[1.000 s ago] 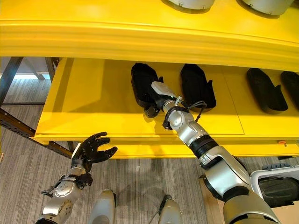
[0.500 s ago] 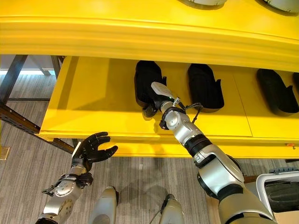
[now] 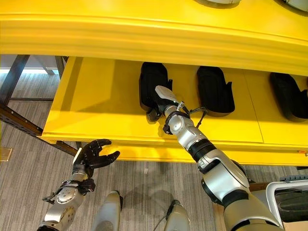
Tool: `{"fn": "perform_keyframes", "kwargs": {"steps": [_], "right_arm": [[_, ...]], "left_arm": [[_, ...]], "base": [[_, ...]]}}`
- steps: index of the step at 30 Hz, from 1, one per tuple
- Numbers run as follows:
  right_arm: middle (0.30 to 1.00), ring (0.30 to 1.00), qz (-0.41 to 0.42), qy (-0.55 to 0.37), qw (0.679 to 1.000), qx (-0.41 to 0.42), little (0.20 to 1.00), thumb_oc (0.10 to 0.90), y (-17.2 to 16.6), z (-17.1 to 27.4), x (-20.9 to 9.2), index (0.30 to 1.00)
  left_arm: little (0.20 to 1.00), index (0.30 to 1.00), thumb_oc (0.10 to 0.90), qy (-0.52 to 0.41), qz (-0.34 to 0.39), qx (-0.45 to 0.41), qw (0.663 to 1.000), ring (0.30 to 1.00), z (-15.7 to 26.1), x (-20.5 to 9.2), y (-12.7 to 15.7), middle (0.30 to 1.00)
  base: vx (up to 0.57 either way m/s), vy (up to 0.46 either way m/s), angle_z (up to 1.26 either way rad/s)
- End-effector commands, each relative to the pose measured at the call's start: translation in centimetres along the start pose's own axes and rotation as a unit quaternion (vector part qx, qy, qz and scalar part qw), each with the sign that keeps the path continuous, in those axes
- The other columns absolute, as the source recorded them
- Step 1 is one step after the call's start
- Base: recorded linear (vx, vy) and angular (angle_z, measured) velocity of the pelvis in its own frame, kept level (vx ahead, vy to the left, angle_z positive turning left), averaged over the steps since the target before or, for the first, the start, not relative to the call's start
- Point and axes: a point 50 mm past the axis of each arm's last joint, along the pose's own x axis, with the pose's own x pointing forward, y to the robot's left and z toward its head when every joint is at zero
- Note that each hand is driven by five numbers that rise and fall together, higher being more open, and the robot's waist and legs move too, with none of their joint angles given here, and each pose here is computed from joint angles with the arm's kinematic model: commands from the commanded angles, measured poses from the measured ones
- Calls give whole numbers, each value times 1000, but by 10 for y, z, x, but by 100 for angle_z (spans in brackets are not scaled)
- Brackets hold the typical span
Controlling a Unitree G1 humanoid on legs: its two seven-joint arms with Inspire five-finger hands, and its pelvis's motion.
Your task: Move parts from the plastic box to the shelf.
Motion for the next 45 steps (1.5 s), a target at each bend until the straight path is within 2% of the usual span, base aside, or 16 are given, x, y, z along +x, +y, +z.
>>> {"fn": "perform_keyframes", "kwargs": {"steps": [1,6,8,9,45], "right_arm": [[300,300,-87,-80,993,-14,300,400,-57,49,16,300],[300,300,-73,-70,993,-65,300,400,-58,47,18,300],[558,558,-66,-63,992,-93,558,584,-59,45,19,558],[1000,1000,-61,-58,990,-111,1000,900,-60,44,20,1000],[1000,1000,-67,-93,985,-131,1000,900,-69,56,14,1000]], "left_arm": [[1000,1000,900,-97,-13,10,995,1000,43,7,5,1000],[1000,1000,900,-100,-14,12,995,1000,44,7,5,1000],[1000,1000,900,-99,-14,12,995,1000,44,7,6,1000],[1000,1000,900,-99,-14,14,995,1000,44,7,6,1000],[1000,1000,900,-97,5,20,995,1000,45,8,15,1000]], "base": [[0,0,0],[0,0,0],[0,0,0],[0,0,0],[0,0,0]]}}
